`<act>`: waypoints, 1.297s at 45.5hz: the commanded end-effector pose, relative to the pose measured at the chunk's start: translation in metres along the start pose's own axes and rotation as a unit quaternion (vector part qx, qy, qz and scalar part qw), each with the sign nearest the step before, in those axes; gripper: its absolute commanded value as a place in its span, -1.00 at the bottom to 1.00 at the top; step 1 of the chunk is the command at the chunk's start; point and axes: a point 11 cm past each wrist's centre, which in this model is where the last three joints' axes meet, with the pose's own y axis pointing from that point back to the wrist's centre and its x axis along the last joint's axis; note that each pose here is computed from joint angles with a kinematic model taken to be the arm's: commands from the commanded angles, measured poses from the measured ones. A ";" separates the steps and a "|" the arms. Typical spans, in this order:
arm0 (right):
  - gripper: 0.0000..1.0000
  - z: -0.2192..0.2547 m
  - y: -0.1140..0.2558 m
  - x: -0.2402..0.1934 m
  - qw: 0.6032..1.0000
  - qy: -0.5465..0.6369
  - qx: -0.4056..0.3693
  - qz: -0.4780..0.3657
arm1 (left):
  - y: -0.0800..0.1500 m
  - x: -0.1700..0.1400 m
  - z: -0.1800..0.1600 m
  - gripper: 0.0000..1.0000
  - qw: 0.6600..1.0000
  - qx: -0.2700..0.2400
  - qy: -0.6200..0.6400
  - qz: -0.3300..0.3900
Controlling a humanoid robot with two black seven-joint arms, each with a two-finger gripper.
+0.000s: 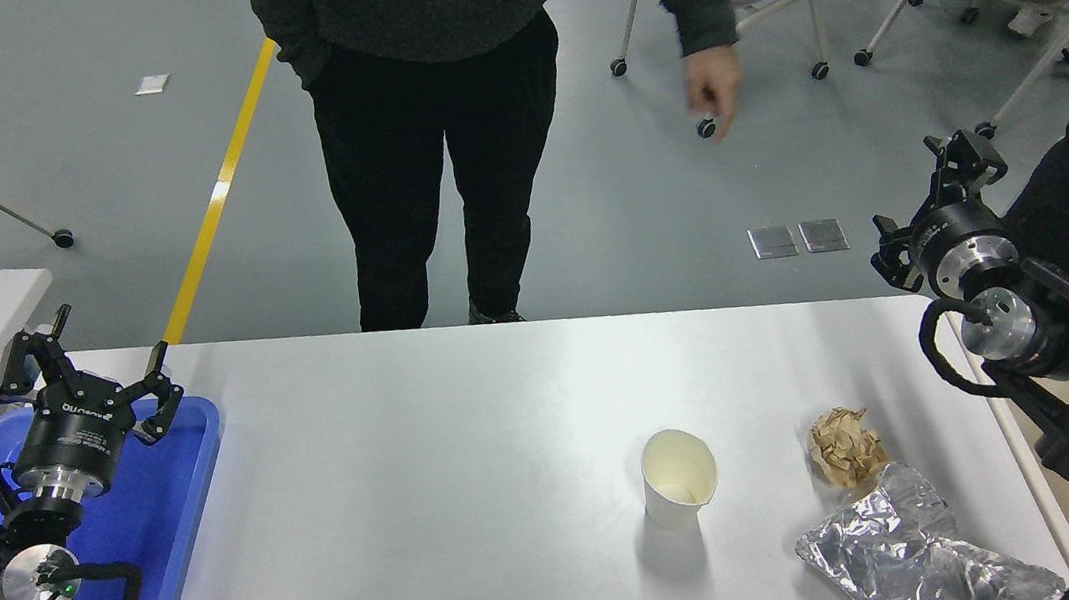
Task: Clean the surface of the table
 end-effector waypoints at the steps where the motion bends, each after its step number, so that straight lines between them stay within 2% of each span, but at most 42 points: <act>1: 1.00 -0.001 0.000 0.000 1.000 0.001 0.001 0.000 | 0.000 0.000 0.000 1.00 1.000 0.000 -0.001 0.000; 49: 1.00 0.000 0.000 0.001 1.000 0.004 0.000 -0.002 | 0.000 0.000 0.001 1.00 1.000 -0.001 0.000 0.000; 59: 1.00 0.013 0.004 0.002 0.998 0.057 -0.014 -0.018 | 0.000 0.000 0.001 1.00 1.000 -0.001 0.000 0.000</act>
